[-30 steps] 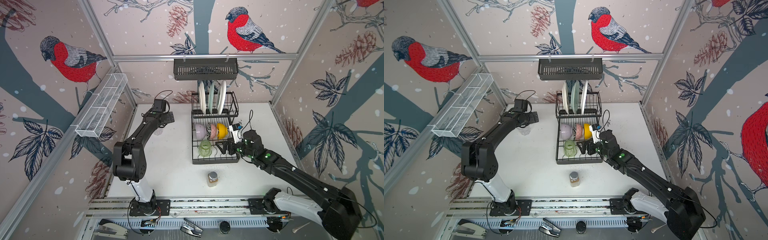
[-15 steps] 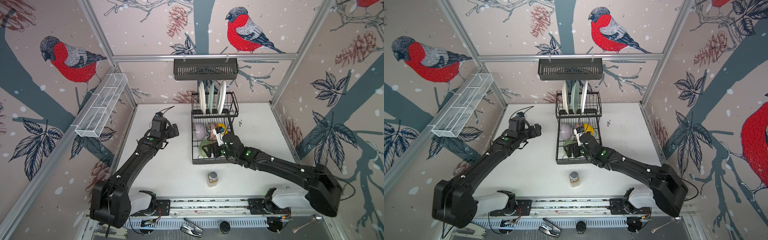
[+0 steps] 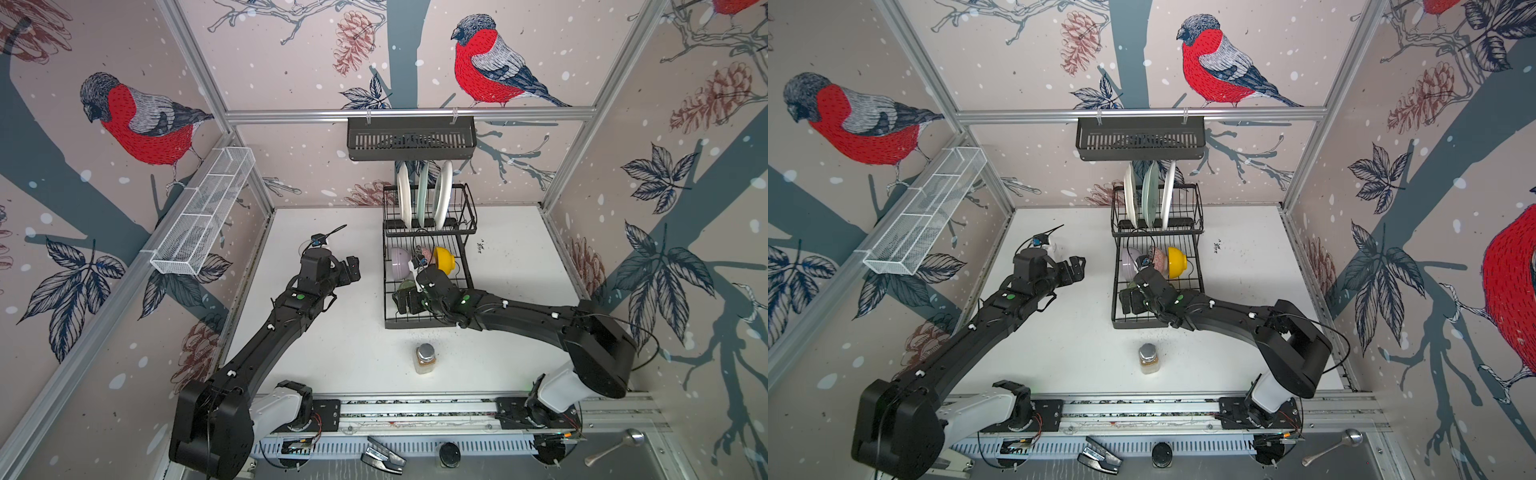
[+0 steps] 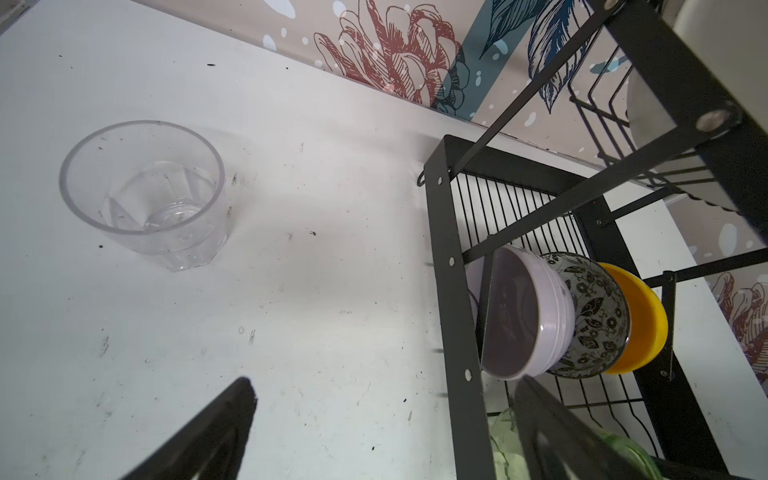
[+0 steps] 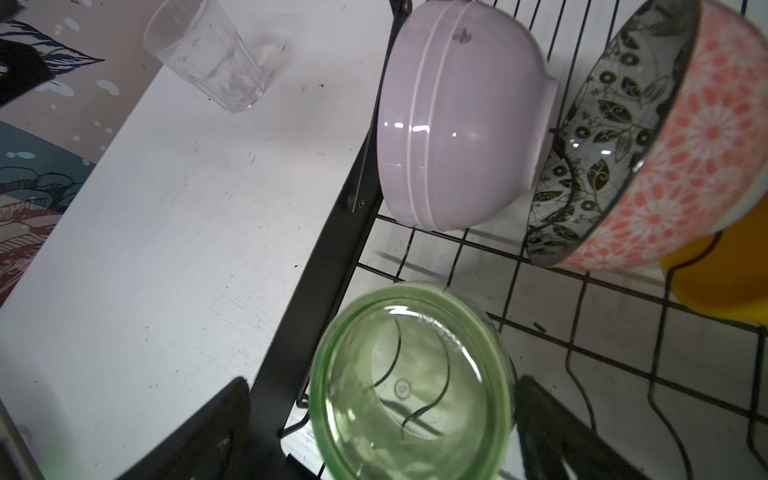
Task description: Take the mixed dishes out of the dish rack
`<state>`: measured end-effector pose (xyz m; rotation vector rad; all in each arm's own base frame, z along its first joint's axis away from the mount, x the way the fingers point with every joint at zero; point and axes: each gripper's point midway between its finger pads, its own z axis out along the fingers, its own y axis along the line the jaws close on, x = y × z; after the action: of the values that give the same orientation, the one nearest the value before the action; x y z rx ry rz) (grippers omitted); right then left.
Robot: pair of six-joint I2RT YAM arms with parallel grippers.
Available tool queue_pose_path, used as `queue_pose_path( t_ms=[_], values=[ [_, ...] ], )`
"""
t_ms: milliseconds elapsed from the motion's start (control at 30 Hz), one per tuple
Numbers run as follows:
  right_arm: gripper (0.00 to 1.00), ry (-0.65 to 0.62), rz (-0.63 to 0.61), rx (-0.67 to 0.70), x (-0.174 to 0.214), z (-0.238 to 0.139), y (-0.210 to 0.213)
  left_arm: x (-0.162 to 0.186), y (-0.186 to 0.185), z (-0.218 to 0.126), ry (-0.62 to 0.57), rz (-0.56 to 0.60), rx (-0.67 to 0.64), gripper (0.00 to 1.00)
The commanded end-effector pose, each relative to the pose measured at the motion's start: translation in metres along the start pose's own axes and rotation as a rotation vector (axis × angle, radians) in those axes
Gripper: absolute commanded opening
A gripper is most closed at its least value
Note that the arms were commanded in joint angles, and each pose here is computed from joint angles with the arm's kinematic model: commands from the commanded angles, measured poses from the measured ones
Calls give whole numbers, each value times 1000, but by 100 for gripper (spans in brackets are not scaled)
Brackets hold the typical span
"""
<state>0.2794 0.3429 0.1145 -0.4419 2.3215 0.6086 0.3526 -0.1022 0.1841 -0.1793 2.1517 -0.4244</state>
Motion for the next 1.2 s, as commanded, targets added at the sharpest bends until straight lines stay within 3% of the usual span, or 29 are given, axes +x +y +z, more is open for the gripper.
queue_pose_path(
  t_ms=[0,200,567,1167],
  values=[
    [94,-6,28,63,0,5,-10,-9,-10,3,-39,-1,48,97],
    [88,-26,52,94,-1,11,-16,-6,-12,9,-28,5,64,97],
    [92,-39,41,127,-4,20,-19,-4,-15,8,-25,3,86,97],
    [74,-71,63,93,-9,15,-17,0,-24,7,-15,3,125,97]
  ],
)
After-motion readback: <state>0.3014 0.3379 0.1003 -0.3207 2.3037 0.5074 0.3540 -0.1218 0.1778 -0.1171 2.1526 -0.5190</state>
